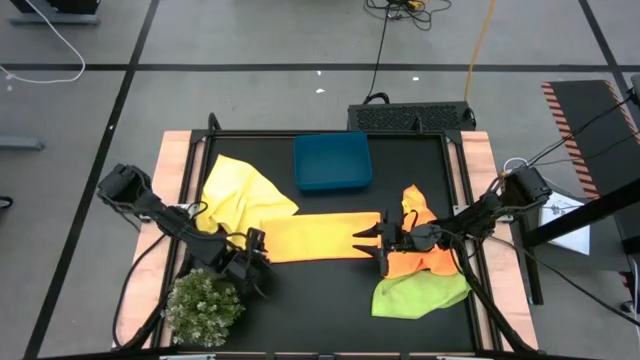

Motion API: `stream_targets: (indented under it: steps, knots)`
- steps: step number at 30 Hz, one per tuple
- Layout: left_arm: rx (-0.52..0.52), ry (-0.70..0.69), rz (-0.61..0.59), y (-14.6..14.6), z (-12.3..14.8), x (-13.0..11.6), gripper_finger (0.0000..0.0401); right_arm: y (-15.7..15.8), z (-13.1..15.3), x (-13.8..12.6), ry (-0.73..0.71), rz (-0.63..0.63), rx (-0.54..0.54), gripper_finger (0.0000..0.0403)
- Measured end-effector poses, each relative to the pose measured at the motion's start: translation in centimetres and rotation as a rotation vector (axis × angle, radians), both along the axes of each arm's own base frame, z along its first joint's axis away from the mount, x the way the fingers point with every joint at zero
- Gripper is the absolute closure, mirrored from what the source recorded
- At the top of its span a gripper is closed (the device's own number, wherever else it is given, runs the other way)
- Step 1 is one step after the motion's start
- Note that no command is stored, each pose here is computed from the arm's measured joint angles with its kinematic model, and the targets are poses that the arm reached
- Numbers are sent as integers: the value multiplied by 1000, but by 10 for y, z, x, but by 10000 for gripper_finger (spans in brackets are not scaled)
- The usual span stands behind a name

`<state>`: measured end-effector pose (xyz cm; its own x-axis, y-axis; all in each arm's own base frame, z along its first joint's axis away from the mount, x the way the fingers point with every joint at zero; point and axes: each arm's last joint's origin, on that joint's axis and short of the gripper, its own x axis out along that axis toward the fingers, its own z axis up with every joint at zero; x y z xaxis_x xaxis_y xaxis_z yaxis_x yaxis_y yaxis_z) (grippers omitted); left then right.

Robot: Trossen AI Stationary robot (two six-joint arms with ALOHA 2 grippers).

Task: Fold microfiber towels
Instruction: Fold the left orange microfiber towel

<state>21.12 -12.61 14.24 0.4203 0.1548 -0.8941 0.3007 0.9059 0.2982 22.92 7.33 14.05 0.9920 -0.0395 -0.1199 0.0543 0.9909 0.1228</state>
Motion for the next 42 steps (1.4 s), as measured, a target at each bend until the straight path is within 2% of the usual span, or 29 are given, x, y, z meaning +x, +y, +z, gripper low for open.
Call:
stream_targets:
  steps: [6, 11, 18, 25, 30, 34, 37, 42]
  knots:
    - [51, 56, -10, -1, -19, 7, 162, 0, 0, 0, 0, -1, 0, 268]
    - [89, 61, -1, 1, -19, 6, 182, 0, -1, 0, 6, -1, -2, 268]
    - [143, 75, -2, 6, -19, 3, 248, 0, -1, 0, 11, -4, 16, 268]
    - [125, 77, 0, 7, -21, 4, 316, 0, -1, 0, 13, -3, 15, 268]
    - [111, 63, -1, 6, -21, 6, 388, 3, -1, 0, 17, 116, -30, 268]
    - [93, 30, 1, 4, -20, 8, 390, 11, 5, 7, -9, 179, -54, 268]
    - [95, 15, -15, 2, -15, 12, 396, 22, 9, 17, -20, 217, -133, 268]
    - [65, -86, -7, -8, 4, 30, 393, 33, 13, 39, 20, 212, -204, 268]
